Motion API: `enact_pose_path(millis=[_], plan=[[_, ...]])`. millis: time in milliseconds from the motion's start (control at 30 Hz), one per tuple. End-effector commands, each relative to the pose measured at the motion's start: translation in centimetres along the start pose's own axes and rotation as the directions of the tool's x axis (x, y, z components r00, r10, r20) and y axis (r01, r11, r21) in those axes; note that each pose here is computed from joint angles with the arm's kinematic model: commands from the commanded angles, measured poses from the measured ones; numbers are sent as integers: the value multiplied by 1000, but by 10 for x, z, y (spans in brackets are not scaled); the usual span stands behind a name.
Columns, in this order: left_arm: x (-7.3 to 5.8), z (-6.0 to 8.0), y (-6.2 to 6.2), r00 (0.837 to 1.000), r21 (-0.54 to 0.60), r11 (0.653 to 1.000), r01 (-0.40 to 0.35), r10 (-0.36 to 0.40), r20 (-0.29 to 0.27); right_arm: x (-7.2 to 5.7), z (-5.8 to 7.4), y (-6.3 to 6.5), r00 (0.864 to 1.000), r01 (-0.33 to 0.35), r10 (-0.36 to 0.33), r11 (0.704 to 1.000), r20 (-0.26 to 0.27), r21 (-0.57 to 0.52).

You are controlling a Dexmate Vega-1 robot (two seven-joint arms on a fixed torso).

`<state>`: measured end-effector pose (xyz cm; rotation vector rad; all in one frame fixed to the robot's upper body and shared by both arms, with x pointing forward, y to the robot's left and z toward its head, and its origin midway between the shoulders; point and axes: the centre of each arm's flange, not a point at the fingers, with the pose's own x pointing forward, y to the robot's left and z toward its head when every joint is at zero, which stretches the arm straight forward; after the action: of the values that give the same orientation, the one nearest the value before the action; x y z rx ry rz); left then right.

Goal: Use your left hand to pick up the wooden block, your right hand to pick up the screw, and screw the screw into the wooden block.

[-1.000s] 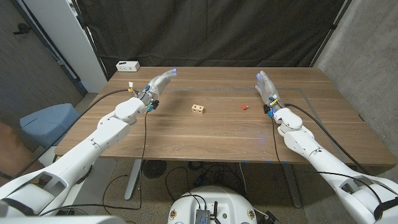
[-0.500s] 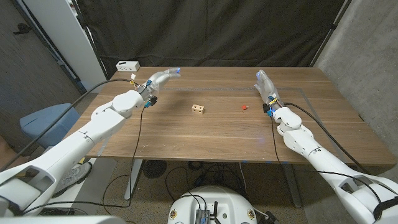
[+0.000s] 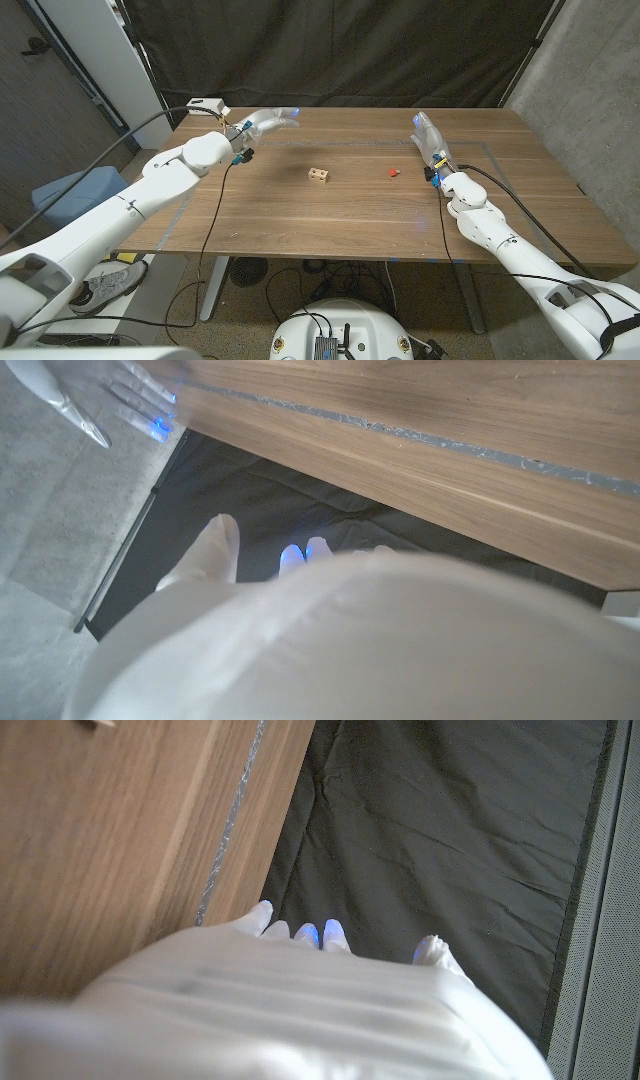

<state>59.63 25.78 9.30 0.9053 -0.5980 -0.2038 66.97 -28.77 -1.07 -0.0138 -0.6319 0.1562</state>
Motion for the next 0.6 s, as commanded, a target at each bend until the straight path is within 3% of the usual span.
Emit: enact_pose_path(millis=[33,600], plan=[[4,22,4,997,156,985,69,-66,-29,-3,-2,-8,1000,9,-9,1000,-7,-5],[8,51,-7,988,428,891,152,-142,-57,-4,-4,-12,1000,22,-22,1000,-12,-11]])
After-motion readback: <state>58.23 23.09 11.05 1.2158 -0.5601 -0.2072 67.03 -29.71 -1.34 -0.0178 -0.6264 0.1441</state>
